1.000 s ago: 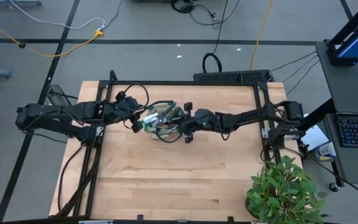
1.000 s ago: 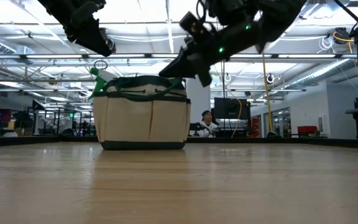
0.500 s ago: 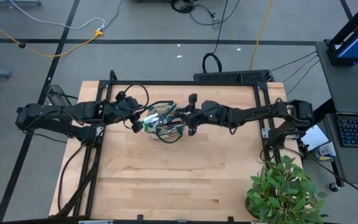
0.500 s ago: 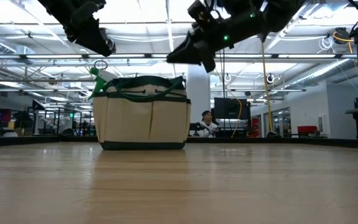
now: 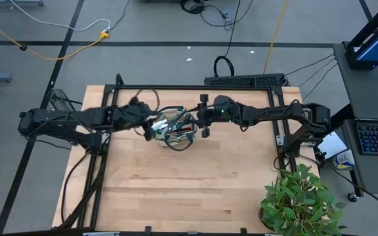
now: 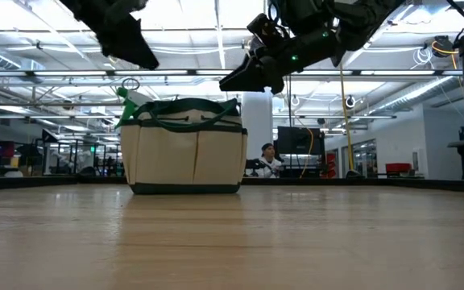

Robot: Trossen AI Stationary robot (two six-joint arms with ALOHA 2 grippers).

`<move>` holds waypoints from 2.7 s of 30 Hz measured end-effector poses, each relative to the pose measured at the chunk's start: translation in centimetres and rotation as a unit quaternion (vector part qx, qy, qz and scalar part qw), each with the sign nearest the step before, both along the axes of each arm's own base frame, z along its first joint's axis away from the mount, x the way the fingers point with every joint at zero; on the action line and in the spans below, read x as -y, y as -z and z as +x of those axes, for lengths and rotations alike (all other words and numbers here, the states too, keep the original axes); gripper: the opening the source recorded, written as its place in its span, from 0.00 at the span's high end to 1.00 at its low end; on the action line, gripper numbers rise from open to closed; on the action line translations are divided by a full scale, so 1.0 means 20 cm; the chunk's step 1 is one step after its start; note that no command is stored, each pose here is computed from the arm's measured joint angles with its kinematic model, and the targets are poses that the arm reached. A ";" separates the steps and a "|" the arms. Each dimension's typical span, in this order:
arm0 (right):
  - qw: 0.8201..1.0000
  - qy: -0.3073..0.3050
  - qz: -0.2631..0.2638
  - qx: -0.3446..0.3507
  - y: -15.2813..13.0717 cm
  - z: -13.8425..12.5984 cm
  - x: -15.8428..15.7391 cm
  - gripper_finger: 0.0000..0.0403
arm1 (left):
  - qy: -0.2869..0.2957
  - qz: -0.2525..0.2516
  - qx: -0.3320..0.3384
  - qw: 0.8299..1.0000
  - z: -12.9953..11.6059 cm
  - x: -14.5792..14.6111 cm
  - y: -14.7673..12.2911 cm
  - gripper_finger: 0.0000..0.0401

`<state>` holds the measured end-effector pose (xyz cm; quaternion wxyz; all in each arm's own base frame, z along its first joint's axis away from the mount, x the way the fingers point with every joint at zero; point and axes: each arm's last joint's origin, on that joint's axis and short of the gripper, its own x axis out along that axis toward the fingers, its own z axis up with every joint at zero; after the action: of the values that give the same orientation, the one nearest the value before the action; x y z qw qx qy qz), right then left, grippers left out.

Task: Pick & Place Garden tools in Gardening bag
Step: Put the shear scissors into the gardening bag, then adjust the gardening bag

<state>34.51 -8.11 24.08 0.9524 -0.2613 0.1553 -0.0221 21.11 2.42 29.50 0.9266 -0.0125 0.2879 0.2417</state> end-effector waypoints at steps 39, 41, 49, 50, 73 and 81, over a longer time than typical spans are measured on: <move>0.992 0.005 0.018 -0.124 0.11 -0.01 -0.22 0.65 | 0.098 -0.172 -0.011 0.980 0.37 -0.31 0.37 0.72; 0.992 0.005 0.018 -0.124 0.11 -0.01 -0.22 0.65 | 0.099 -0.172 -0.013 0.980 0.37 -0.31 0.37 0.72; 0.992 0.005 0.018 -0.124 0.11 -0.01 -0.22 0.65 | 0.118 -0.160 -0.020 0.980 0.37 -0.31 0.38 0.89; 0.992 0.005 0.018 -0.124 0.11 -0.01 -0.22 0.65 | 0.121 -0.156 -0.022 0.980 0.37 -0.31 0.38 0.92; 0.991 -0.042 -0.003 -0.123 0.11 0.00 -0.35 0.65 | 0.181 -0.131 -0.055 0.973 0.29 -0.19 0.29 0.87; 0.990 -0.065 -0.005 -0.123 0.11 0.00 -0.43 0.65 | 0.251 -0.105 -0.069 0.960 0.27 -0.06 0.26 0.73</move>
<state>34.51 0.44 21.90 0.9241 -0.2767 0.2539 0.0711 26.42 3.63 24.40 0.9290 -0.0202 0.3683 -0.0295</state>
